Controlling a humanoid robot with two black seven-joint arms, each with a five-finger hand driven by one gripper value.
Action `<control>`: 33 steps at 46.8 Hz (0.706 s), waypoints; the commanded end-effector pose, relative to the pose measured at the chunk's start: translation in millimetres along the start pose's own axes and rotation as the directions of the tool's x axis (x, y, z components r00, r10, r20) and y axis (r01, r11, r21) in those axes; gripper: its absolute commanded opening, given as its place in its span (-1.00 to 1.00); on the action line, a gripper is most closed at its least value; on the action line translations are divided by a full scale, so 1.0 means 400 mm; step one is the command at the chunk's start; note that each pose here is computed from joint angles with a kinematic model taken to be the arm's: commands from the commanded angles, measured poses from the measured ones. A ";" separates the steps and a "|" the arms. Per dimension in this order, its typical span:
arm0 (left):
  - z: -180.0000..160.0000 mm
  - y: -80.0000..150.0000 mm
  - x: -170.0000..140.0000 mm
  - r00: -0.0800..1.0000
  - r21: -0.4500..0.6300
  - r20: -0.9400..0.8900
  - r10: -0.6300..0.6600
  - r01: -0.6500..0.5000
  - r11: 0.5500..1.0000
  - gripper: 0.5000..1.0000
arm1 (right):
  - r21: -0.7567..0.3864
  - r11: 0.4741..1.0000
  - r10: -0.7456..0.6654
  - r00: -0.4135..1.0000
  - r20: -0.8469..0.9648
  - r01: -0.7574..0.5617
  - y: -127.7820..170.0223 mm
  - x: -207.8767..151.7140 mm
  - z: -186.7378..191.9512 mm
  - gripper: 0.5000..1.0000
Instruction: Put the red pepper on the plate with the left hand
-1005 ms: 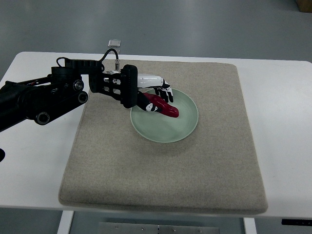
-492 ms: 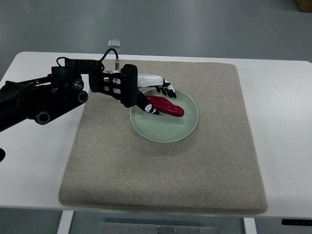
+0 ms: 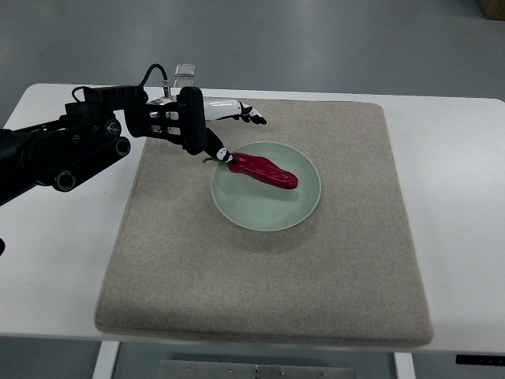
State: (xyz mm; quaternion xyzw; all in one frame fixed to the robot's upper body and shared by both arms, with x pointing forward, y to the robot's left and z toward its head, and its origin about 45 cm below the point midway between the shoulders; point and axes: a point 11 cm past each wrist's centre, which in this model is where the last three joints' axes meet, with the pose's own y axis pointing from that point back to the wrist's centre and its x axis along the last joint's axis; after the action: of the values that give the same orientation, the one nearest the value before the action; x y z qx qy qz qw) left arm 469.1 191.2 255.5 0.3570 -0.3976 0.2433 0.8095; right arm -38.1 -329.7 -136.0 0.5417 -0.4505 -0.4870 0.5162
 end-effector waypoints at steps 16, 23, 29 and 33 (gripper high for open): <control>-0.104 0.038 0.073 0.969 0.116 -0.091 0.230 -0.219 0.969 0.98 | -0.001 1.000 0.000 1.000 0.000 0.000 0.000 0.000 0.001 0.71; -0.141 0.061 0.110 0.897 0.168 -0.254 0.362 -0.327 0.930 0.98 | -0.001 1.000 0.000 1.000 0.000 0.000 0.000 0.000 0.001 0.71; -0.150 0.070 0.128 0.781 0.195 -0.448 0.435 -0.390 0.900 0.98 | -0.001 1.000 0.000 1.000 0.000 0.000 0.000 0.000 0.001 0.71; -0.162 0.079 0.138 0.684 0.224 -0.557 0.471 -0.422 0.878 0.98 | 0.000 1.000 0.000 1.000 0.001 0.000 0.000 0.000 0.001 0.71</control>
State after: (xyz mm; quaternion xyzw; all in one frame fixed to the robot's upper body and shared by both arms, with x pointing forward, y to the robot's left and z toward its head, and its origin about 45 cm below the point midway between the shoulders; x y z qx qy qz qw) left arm 507.8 262.1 283.6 0.2148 -0.2273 0.5227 0.7930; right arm -38.2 -329.8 -136.0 0.5414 -0.4505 -0.4872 0.5163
